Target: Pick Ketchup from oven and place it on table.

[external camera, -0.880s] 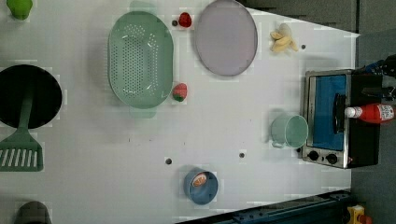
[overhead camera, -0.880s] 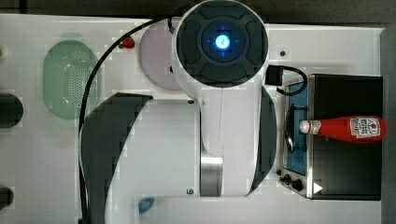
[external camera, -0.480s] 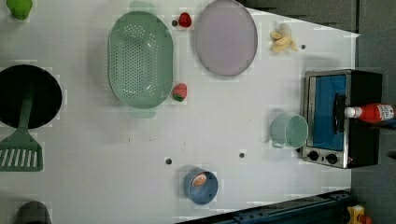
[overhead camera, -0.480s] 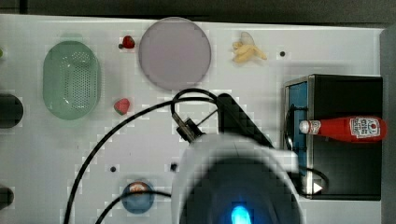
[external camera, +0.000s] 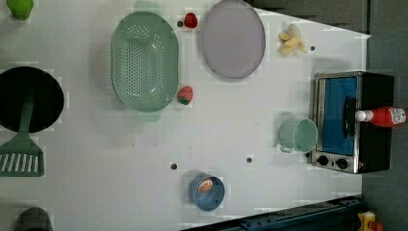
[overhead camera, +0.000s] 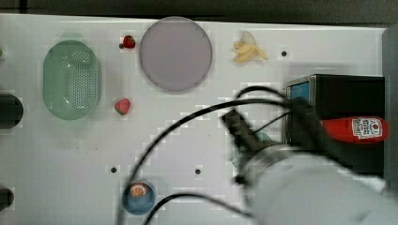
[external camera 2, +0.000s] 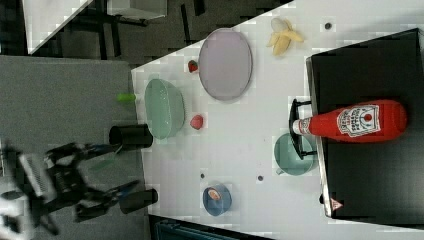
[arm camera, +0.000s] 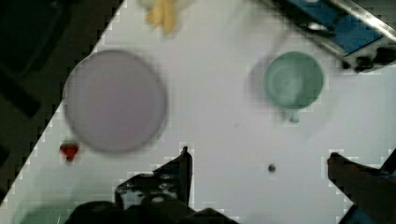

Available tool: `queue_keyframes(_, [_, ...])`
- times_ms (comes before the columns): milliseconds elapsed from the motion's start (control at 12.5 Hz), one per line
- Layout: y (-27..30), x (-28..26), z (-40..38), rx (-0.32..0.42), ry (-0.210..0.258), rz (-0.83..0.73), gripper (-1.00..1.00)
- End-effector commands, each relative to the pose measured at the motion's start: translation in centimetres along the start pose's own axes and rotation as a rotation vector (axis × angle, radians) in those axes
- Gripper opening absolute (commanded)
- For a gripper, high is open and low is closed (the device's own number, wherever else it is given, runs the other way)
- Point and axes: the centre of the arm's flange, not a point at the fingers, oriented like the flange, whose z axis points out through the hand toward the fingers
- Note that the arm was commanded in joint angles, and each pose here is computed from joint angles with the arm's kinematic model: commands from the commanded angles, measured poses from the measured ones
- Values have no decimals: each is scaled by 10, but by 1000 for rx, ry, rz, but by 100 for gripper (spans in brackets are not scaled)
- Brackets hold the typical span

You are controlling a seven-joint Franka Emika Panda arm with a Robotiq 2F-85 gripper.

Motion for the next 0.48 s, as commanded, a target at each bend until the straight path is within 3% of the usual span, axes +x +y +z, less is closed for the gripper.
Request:
queue_keyframes(80, [48, 79, 58, -47, -43, 198, 100])
queue_keyframes(480, [99, 172, 112, -19, 42, 385, 100])
